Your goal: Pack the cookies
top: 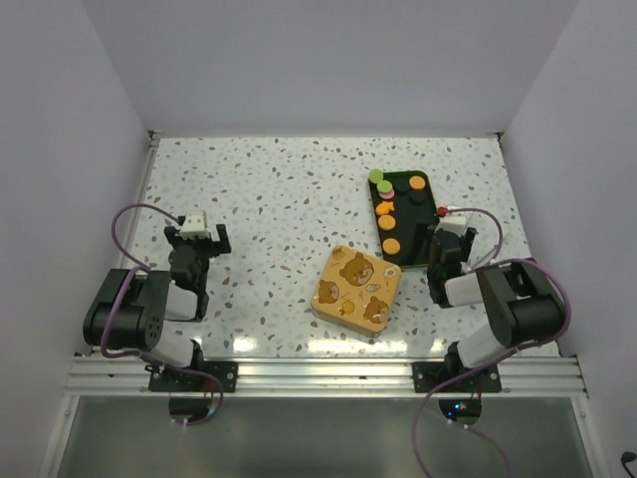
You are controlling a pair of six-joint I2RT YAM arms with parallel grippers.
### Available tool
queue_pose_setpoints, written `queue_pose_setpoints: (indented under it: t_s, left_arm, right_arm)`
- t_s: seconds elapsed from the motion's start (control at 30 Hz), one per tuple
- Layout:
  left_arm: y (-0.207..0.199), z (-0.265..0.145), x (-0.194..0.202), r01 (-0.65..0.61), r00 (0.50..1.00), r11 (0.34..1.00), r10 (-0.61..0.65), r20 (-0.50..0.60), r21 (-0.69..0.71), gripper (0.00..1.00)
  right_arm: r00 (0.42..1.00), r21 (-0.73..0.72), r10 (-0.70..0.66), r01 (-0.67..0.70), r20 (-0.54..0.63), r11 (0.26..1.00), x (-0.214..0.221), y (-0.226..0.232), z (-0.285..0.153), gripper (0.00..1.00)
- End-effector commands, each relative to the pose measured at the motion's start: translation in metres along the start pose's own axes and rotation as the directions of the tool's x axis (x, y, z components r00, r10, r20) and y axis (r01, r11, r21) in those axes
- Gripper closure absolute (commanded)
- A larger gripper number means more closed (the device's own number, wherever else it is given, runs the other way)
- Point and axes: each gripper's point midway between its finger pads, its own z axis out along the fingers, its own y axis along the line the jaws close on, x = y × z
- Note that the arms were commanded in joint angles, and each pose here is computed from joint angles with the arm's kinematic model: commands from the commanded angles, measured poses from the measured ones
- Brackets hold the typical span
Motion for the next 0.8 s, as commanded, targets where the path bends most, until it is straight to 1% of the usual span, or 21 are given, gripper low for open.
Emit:
queue_pose_setpoints:
  t_s: [0.0, 0.07, 0.77]
  left_arm:
    - [0.0002, 0.0049, -0.0248, -0.011, 0.995, 1.0, 0.011, 0.094, -0.002, 0.0]
    - [0.0, 0.0048, -0.0253, -0.012, 0.995, 1.0, 0.012, 0.096, -0.001, 0.0]
    - [0.0002, 0.0049, -0.0248, -0.011, 0.995, 1.0, 0.011, 0.094, -0.002, 0.0]
  right_arm:
    - [0.983, -0.058, 0.064, -0.055, 0.172, 0.997, -0.0476, 0.0114, 0.0061, 0.01]
    - [0.985, -0.059, 0.068, -0.059, 0.158, 0.996, -0.0465, 0.0115, 0.005, 0.01]
    - [0.985, -0.057, 0.064, -0.055, 0.163, 0.997, -0.0472, 0.0111, 0.0053, 0.01]
